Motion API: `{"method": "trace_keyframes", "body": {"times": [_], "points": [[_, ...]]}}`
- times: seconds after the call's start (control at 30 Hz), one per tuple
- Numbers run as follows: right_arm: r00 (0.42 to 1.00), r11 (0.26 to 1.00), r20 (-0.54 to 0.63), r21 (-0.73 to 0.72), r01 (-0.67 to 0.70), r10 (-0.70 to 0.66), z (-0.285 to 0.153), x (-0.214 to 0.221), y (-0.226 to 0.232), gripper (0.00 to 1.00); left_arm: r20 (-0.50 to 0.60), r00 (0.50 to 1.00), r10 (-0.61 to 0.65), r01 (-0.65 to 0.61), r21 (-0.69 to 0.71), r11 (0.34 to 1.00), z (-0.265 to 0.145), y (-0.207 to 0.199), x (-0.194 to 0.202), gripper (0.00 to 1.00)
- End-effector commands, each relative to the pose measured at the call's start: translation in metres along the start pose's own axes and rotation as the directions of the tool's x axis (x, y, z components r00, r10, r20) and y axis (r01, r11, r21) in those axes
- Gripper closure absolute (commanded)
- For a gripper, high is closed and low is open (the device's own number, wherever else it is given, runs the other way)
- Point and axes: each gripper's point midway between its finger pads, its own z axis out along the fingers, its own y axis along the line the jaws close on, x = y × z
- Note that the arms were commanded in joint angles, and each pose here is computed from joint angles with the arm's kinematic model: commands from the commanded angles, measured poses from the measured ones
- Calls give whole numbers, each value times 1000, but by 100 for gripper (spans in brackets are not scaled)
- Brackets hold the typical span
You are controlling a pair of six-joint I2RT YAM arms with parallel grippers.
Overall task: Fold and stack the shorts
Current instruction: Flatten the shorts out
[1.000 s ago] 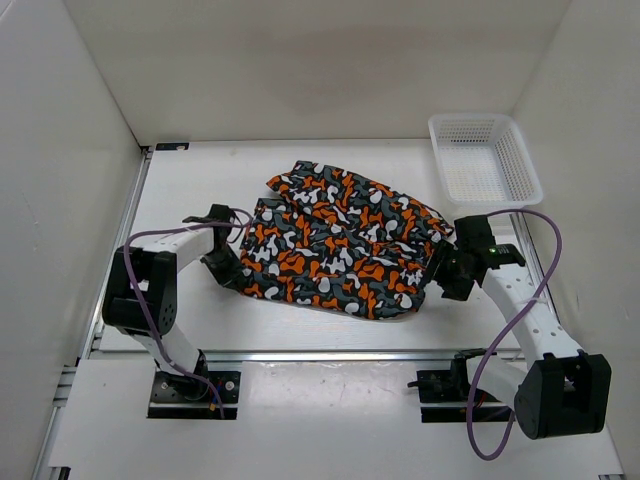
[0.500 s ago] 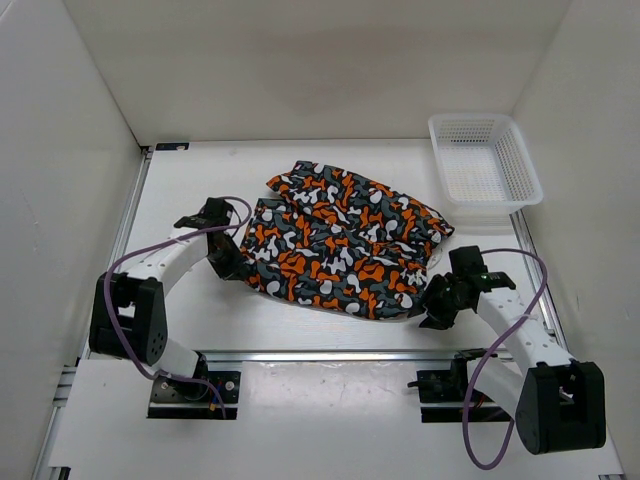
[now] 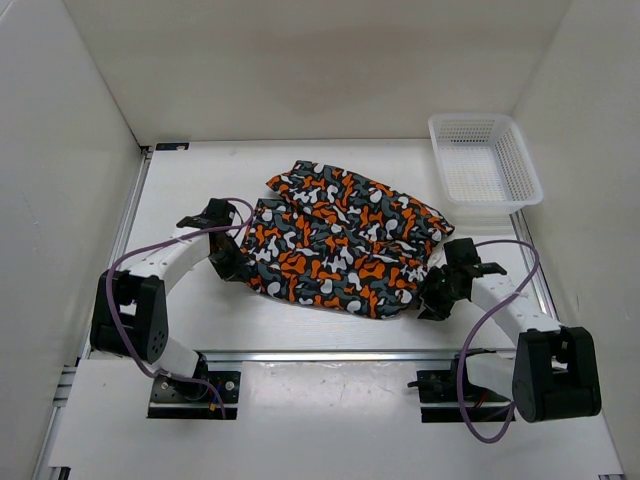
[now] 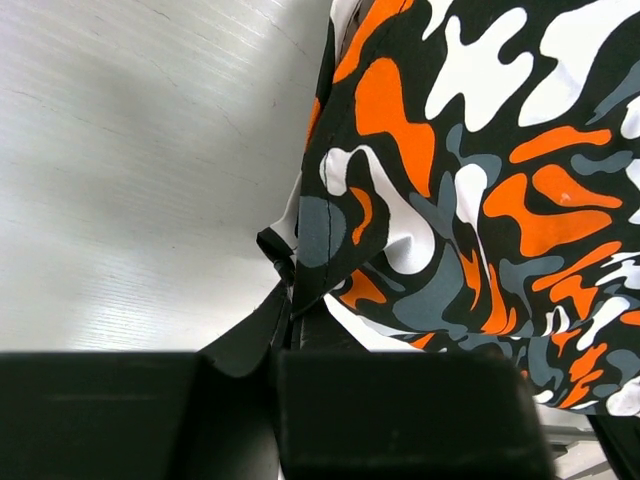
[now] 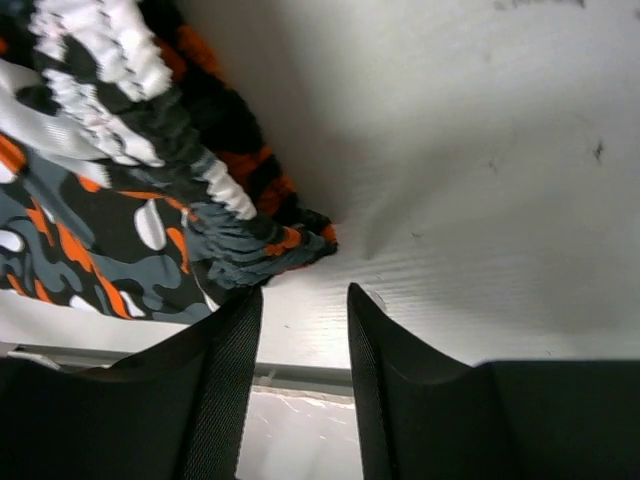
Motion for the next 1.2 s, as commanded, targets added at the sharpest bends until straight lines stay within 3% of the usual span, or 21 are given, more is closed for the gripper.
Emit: {"method": "trace_keyframes", "body": {"times": [0.0, 0.2, 0.37, 0.5, 0.6, 0.77, 0.93, 0.97, 1.03, 1.07, 1.17], "points": [[997, 999, 66, -44, 28, -25, -6, -22, 19, 51, 30, 999, 12, -13, 31, 999, -8, -11, -8, 90], [996, 998, 87, -48, 33, -29, -3, -31, 25, 38, 23, 1000, 12, -12, 25, 1000, -5, -10, -7, 90], [997, 1000, 70, -21, 11, -9, 11, -38, 23, 37, 23, 1000, 12, -12, 25, 1000, -5, -10, -7, 90], [995, 1000, 98, 10, -9, 8, 18, -43, 26, 46, 23, 1000, 12, -12, 25, 1000, -5, -10, -7, 90], [994, 999, 107, 50, -19, 13, 26, -39, 25, 60, 30, 999, 12, -12, 18, 1000, -5, -9, -9, 90], [983, 994, 184, 109, -15, -6, 28, -57, 29, 100, 23, 1000, 11, -12, 12, 1000, -3, -8, -8, 90], [934, 977, 337, 208, 51, -121, -24, -114, 40, 100, 77, 997, 22, -26, 40, 999, -28, -22, -34, 90], [905, 984, 404, 163, 75, -136, -50, -139, 65, 100, 95, 995, 14, -19, 53, 998, -36, -27, -42, 90], [887, 978, 434, 195, 77, -157, -77, -164, 69, 100, 151, 988, 16, -30, 93, 995, -61, -45, -69, 90], [843, 977, 500, 173, 127, -198, -111, -183, 94, 100, 164, 986, 7, -20, 80, 997, -72, -44, -76, 90], [813, 957, 518, 239, 161, -266, -142, -191, 93, 100, 221, 975, 1, -24, 99, 995, -97, -55, -92, 90]]}}
